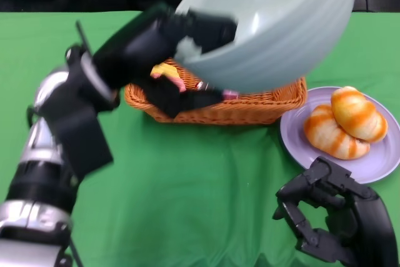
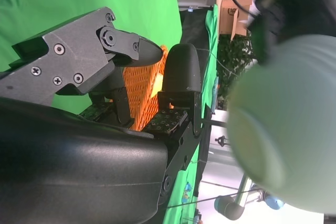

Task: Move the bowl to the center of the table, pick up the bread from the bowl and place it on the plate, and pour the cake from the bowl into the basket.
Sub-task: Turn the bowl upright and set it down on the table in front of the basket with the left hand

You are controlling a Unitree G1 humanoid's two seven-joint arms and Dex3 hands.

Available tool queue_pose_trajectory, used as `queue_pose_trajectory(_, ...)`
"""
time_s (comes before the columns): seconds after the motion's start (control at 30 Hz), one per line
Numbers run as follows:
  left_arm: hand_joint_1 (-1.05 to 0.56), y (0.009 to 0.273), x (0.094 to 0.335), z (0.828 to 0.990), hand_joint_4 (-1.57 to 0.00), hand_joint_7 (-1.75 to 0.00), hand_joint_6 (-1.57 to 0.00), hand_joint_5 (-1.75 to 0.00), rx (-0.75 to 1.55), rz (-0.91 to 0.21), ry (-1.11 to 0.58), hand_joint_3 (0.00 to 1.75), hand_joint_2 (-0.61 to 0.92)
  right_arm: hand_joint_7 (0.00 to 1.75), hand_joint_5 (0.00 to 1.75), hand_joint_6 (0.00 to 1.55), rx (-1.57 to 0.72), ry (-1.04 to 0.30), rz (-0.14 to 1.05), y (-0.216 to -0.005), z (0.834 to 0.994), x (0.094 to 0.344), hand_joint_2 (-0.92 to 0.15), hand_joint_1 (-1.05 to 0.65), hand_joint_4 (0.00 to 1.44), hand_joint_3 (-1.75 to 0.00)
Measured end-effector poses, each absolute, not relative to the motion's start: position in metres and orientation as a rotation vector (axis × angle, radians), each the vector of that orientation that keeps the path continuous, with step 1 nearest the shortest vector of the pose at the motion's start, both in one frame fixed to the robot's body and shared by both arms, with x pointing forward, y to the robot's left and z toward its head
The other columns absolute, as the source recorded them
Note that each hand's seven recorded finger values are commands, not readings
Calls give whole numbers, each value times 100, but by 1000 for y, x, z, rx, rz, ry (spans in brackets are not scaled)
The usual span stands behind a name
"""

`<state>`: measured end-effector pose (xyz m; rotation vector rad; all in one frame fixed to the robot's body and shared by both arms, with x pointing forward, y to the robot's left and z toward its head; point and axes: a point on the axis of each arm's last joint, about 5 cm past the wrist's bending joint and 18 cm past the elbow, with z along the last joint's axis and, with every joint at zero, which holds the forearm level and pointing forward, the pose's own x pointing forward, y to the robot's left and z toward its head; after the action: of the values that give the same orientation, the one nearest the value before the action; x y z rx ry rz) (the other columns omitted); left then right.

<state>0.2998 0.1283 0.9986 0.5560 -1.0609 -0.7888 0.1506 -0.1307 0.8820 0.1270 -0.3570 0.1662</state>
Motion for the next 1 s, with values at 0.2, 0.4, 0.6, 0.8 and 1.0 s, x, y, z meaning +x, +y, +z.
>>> queue_pose_trajectory(0.2, -9, 144, 288, 978, -77, -134, -81, -165, 661, -696, -1118, 115, 44, 118, 146, 70, 127, -367, 168, -134, 887, 153, -61, -13, 69, -84)
queue_pose_trajectory(0.4, -10, 166, 271, 954, -73, -140, -80, -174, 751, -627, -1153, 112, 48, 116, 143, 70, 121, -382, 165, -138, 891, 155, -59, -12, 71, -90)
queue_pose_trajectory(0.6, -3, 185, 245, 920, -80, -139, -84, -166, 753, -542, -1122, 130, 32, 110, 142, 74, 155, -376, 167, -138, 891, 157, -64, -10, 73, -82)
queue_pose_trajectory(0.8, 4, 194, 220, 893, -83, -152, -80, -167, 750, -492, -1069, 138, 18, 109, 141, 75, 157, -378, 164, -139, 891, 158, -62, -9, 75, -85)
queue_pose_trajectory(1.0, 4, 203, 202, 870, -78, -164, -71, -174, 796, -504, -980, 101, 34, 105, 140, 77, 168, -369, 158, -141, 891, 158, -69, -10, 74, -70)
